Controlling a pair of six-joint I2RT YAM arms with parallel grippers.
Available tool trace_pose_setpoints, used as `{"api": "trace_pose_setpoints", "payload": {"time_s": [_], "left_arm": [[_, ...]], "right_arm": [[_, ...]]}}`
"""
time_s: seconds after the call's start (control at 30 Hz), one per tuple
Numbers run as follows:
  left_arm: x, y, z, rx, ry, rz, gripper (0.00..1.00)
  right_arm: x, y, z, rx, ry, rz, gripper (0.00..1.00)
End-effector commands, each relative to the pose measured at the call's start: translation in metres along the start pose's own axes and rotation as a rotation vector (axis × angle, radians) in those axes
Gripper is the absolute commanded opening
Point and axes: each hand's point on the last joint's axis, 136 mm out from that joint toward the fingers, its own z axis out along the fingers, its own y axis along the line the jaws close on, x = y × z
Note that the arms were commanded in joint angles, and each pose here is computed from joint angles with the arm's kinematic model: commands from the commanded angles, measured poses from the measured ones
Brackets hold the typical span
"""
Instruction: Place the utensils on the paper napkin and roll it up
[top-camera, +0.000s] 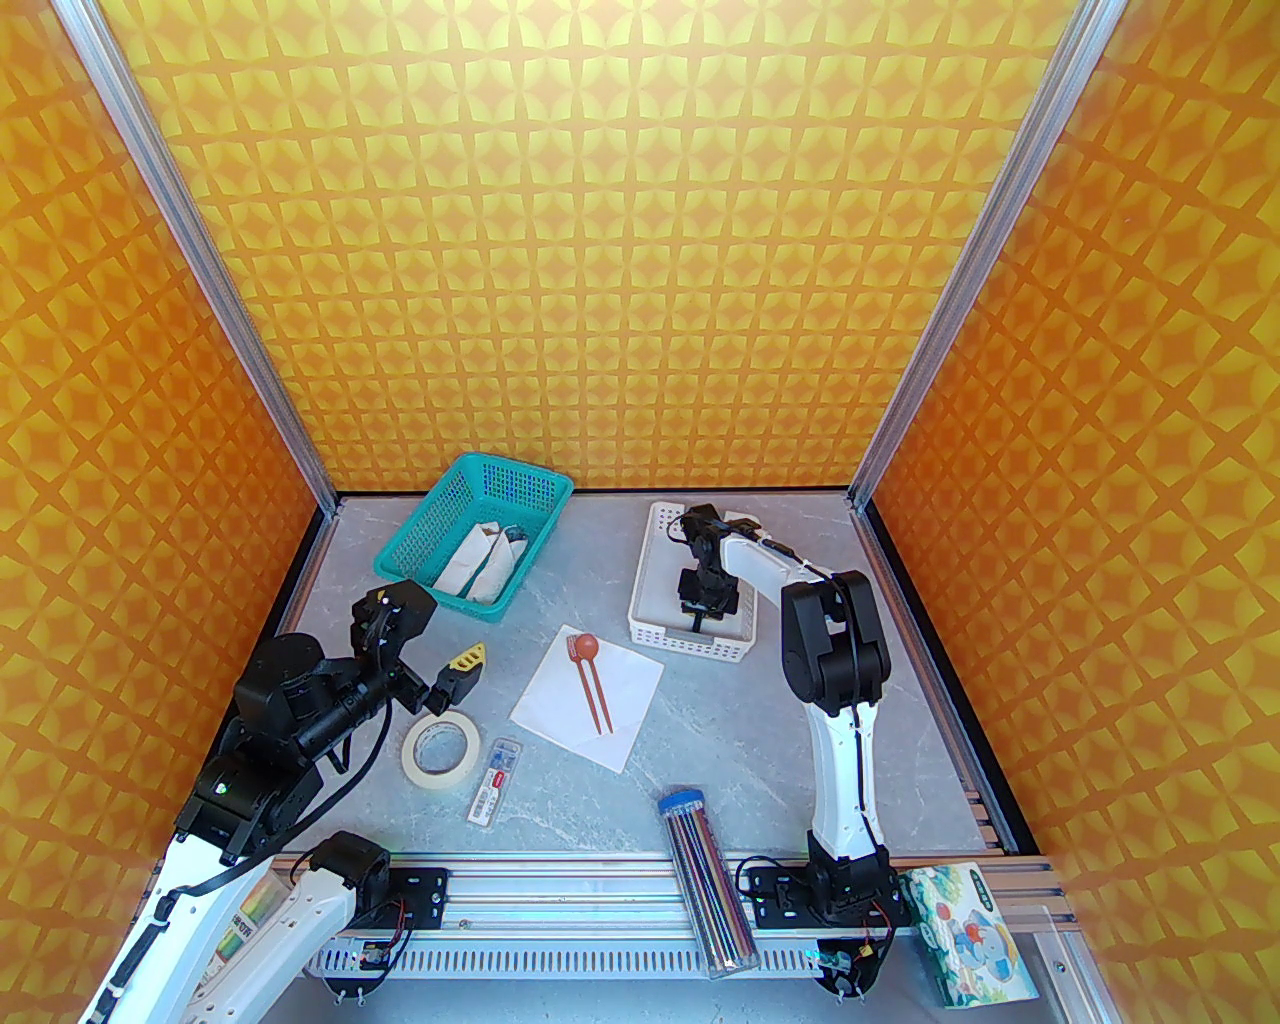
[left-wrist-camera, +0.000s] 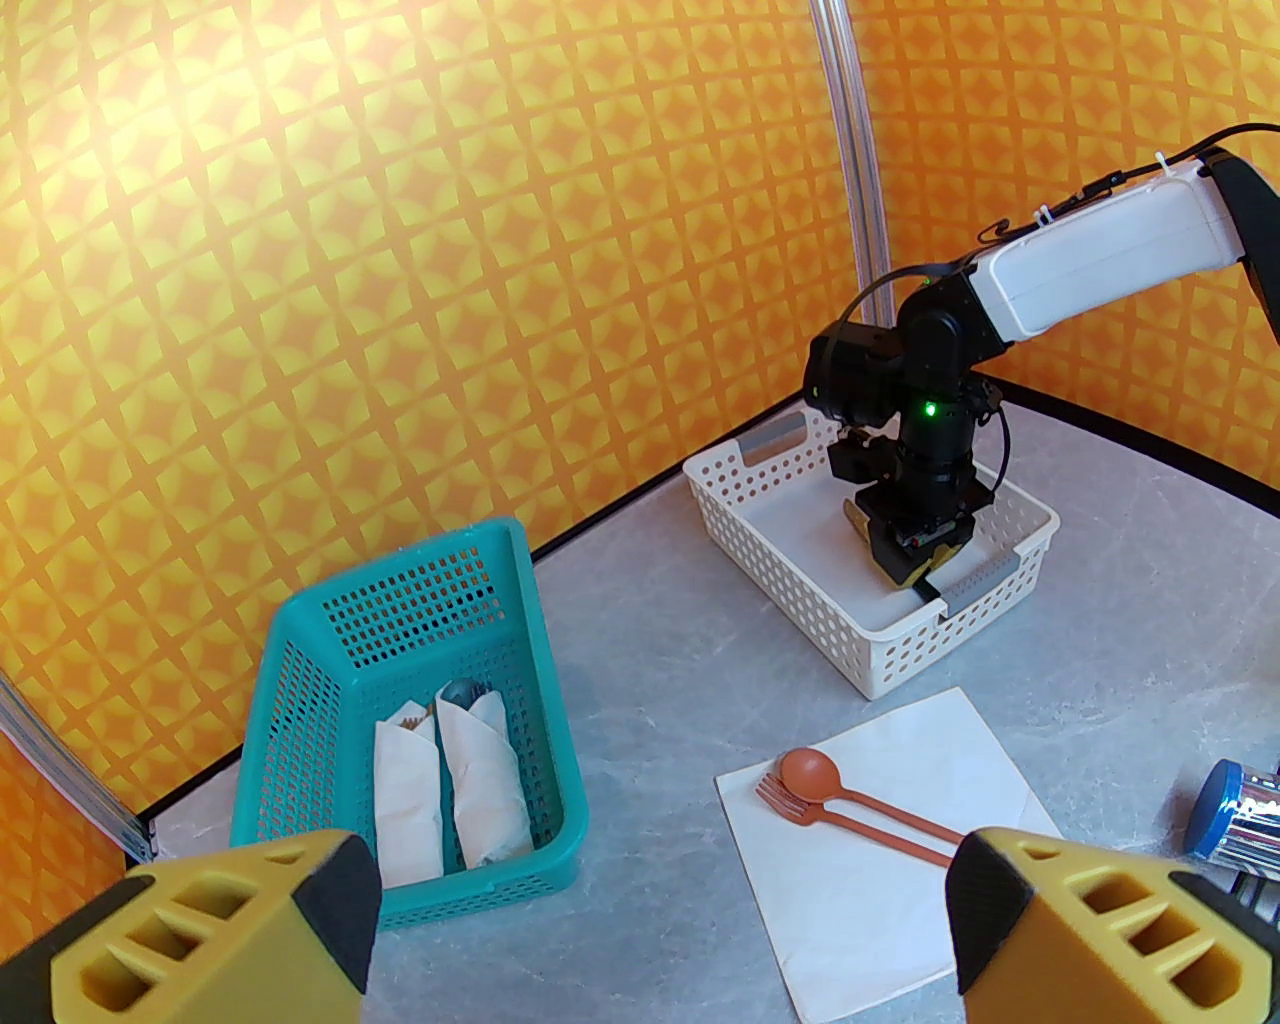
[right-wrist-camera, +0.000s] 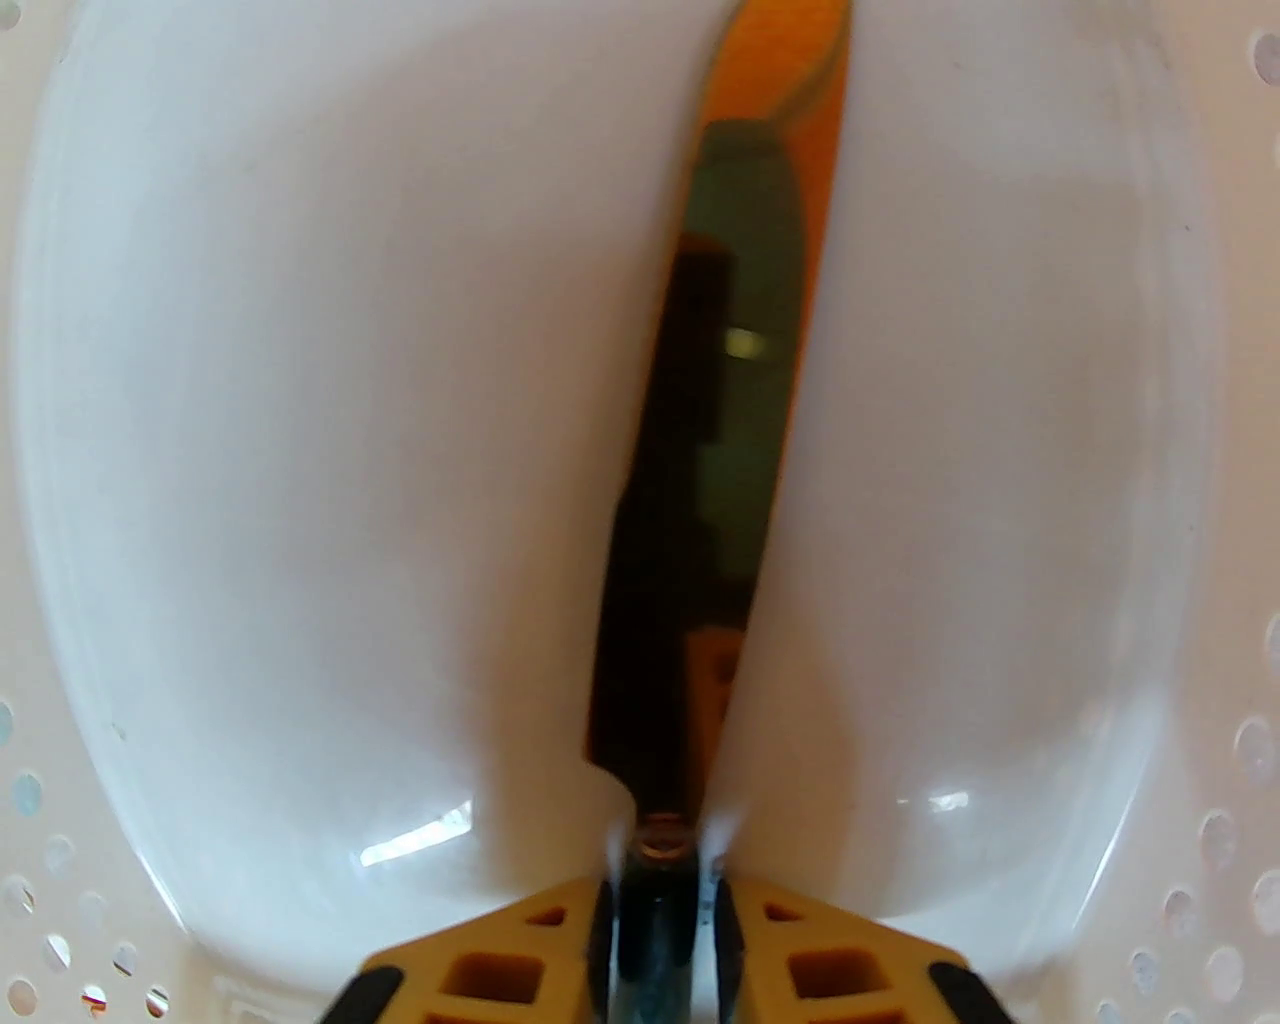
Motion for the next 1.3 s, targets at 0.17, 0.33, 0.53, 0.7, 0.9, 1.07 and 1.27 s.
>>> {"api": "trace_pose_setpoints", "payload": {"time_s": [0.17,0.33,0.53,0.7,0.9,1.07,1.27], "left_arm": [[-0.007,-0.001,-0.004,0.011,-0.004,0.006,0.99],[-0.008,-0.001,-0.006,0.011,-0.005,0.004,0.99],[-0.010,-0.001,-0.008,0.009,-0.013,-0.008,0.99],[-0.013,-0.001,-0.011,0.007,-0.021,-0.015,0.99],[-0.015,-0.001,-0.014,0.003,-0.034,-0.025,0.99],[-0.018,-0.001,-0.016,0.000,-0.057,-0.046,0.99],[-0.011,-0.001,-0.011,-0.006,-0.080,-0.105,0.99]], "right_arm": [[-0.002,0.005,0.006,-0.031,-0.024,0.022,0.16],[-0.012,0.003,-0.014,-0.025,-0.074,0.006,0.16],[-0.022,0.003,-0.038,-0.018,-0.123,-0.026,0.16],[-0.030,0.003,-0.066,-0.020,-0.175,-0.052,0.16],[-0.039,0.000,-0.104,-0.018,-0.243,-0.081,0.16],[-0.035,0.007,-0.138,-0.066,-0.280,-0.098,0.16],[-0.007,0.032,-0.171,-0.136,-0.290,-0.157,0.16]]}}
